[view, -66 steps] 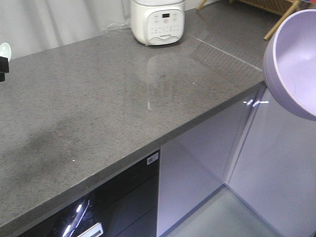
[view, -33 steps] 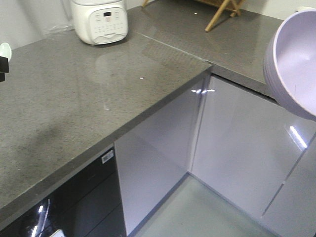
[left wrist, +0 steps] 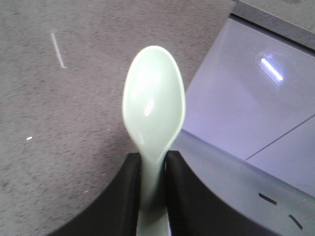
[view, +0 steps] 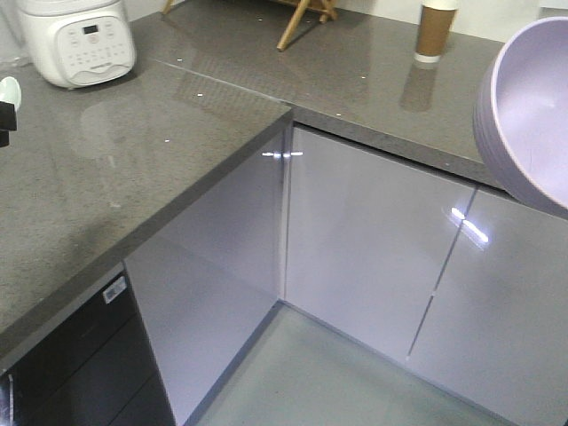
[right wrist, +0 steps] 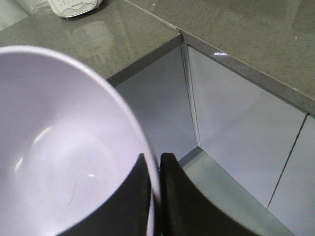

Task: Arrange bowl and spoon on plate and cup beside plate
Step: 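Turn the base away from the counter while holding spoon and bowl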

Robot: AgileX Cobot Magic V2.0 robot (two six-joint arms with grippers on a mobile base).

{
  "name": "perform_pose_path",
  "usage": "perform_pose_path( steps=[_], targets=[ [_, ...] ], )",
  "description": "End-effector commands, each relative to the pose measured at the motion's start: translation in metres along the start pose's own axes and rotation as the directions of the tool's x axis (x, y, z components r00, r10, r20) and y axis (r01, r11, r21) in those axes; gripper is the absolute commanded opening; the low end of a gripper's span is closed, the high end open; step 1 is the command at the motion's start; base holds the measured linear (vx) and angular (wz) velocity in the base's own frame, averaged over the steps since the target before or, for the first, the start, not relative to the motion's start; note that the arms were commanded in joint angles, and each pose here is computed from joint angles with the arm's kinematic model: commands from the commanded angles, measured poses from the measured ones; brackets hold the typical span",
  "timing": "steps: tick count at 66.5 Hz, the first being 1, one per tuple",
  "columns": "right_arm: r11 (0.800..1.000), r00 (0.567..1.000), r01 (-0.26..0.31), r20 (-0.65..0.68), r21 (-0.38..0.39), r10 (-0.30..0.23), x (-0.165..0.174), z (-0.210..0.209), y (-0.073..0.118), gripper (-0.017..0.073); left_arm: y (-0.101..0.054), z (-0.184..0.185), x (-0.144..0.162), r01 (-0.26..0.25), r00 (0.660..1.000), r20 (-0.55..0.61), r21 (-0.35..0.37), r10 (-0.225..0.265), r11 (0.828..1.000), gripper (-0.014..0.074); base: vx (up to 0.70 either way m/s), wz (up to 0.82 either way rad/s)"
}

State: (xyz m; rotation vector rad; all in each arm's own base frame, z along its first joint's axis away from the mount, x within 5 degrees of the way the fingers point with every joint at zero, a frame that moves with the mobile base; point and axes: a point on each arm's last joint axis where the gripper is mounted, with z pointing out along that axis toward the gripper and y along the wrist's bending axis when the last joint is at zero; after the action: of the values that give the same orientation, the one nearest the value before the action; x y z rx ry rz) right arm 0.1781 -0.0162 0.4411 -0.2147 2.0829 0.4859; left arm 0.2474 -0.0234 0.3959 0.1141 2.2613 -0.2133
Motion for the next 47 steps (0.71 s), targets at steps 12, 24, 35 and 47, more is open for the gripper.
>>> perform_pose_path(
  steps=[12, 24, 35, 47],
  targets=[
    [1.0, 0.996, 0.016, 0.092, 0.0, -0.016, -0.0117, -0.0088, 0.0074, -0.0004, -0.0043, -0.0135, -0.0103, 0.007, 0.995, 0.096, 0.013, -0.008, 1.0, -0.0006, -0.03, -0.3],
    [1.0, 0.996, 0.016, 0.092, 0.0, -0.016, -0.0117, -0.0088, 0.0074, -0.0004, -0.0043, -0.0135, -0.0103, 0.007, 0.995, 0.096, 0.013, -0.008, 1.0, -0.0006, -0.03, -0.3],
    [1.0, 0.996, 0.016, 0.092, 0.0, -0.016, -0.0117, -0.0088, 0.0074, -0.0004, -0.0043, -0.0135, -0.0103, 0.007, 0.995, 0.096, 0.013, -0.008, 1.0, -0.0006, -0.03, -0.3],
    [1.0, 0.996, 0.016, 0.092, 0.0, -0.016, -0.0117, -0.0088, 0.0074, -0.0004, -0.0043, -0.0135, -0.0103, 0.007, 0.995, 0.096, 0.013, -0.008, 1.0, -0.0006, -0.02, -0.27]
  ],
)
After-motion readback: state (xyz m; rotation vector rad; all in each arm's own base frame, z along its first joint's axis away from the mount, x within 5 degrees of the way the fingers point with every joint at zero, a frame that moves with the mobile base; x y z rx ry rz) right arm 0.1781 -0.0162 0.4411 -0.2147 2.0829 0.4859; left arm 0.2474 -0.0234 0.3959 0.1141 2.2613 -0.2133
